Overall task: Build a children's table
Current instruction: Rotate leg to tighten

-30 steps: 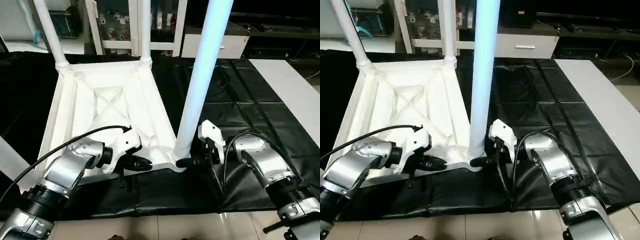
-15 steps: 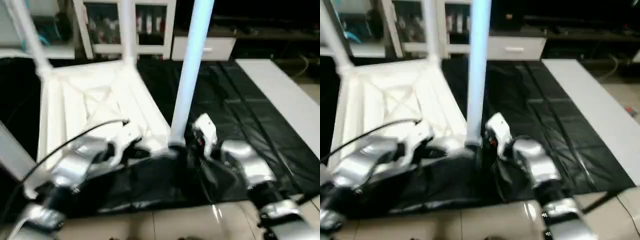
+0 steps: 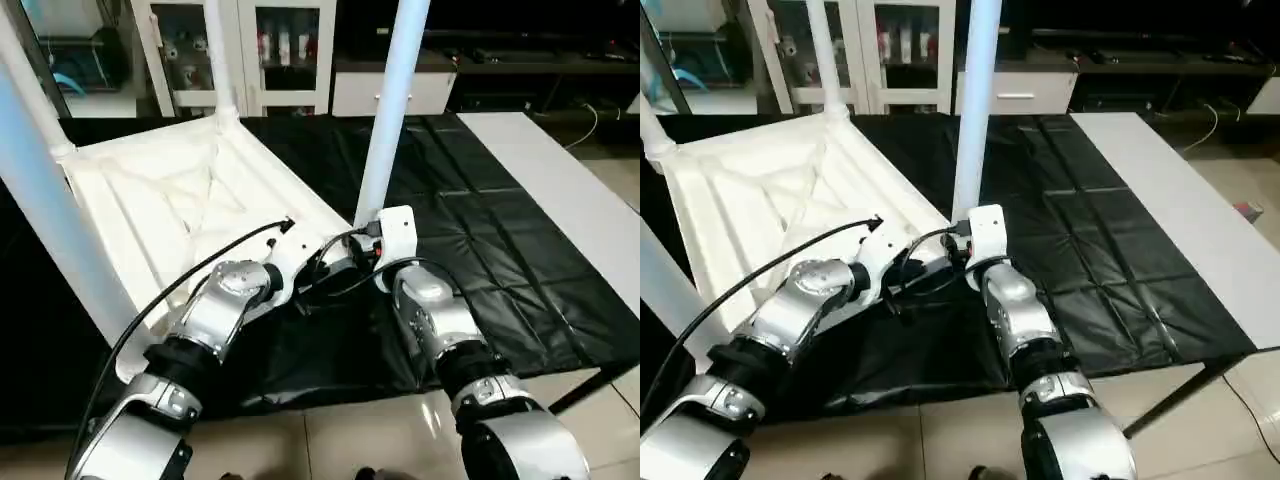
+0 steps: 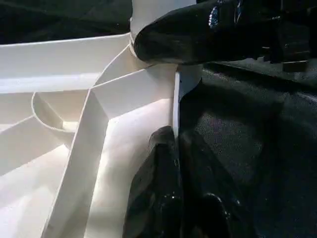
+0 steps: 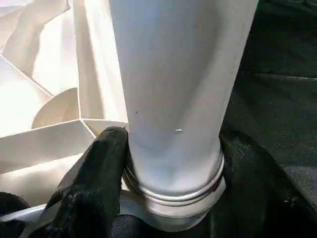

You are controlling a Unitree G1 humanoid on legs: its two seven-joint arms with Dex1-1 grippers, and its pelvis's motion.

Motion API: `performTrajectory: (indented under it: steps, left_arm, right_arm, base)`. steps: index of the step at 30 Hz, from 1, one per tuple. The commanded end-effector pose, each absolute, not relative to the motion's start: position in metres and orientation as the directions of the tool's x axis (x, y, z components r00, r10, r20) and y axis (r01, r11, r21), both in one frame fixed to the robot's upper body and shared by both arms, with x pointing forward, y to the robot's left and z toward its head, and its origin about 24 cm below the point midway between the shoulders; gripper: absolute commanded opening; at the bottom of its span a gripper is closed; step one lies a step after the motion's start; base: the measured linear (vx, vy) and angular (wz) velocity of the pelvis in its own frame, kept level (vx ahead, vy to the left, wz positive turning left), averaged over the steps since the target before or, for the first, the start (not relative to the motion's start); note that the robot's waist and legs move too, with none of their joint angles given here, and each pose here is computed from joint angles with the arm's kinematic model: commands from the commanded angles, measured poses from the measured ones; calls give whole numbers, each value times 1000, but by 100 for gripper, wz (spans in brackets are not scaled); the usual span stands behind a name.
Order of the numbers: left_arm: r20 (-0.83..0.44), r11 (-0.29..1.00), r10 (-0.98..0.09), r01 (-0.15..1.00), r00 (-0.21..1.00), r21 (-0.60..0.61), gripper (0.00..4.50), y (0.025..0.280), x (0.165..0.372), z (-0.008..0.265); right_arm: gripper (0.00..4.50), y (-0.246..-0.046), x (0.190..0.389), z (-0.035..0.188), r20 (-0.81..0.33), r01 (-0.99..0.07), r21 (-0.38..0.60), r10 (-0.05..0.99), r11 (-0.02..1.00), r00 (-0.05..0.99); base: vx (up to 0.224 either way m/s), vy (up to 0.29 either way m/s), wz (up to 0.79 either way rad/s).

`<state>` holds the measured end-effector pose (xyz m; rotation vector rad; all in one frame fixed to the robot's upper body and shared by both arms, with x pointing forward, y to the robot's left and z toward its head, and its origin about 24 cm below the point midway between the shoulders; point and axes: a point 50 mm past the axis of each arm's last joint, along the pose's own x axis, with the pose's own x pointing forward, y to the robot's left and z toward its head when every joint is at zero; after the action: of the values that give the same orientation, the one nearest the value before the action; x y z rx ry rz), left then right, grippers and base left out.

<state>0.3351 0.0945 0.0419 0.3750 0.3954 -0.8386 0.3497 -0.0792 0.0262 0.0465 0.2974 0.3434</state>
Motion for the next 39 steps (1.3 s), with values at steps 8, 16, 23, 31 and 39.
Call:
performTrajectory:
  steps: [8, 16, 23, 31, 39]
  left_arm:
    - [-494, 623, -604, 757, 625, 197, 0, 101, 337, 37]
    - [-528, 511, -662, 836, 533, 203, 0, 108, 325, 30]
    - [-529, 365, -753, 917, 391, 159, 0, 116, 312, 30]
    - [-497, 160, -851, 985, 170, 63, 0, 122, 294, 39]
    - [-528, 76, -843, 994, 103, 73, 0, 128, 291, 42]
  right_arm:
    - [336, -36, 342, 60, -42, -596, 162, 609, 787, 792]
    - [374, -109, 307, 67, -75, -723, 1, 721, 691, 689]
    - [374, -153, 260, 66, -204, -822, -23, 802, 569, 562]
    - [374, -191, 251, 65, -279, -709, -28, 676, 704, 682]
    - [374, -194, 244, 64, -299, -693, -9, 659, 721, 690]
  base:
    - [0, 0, 0]
    - [7, 1, -2]
    - [57, -10, 7]
    - [0, 0, 0]
    - [0, 0, 0]
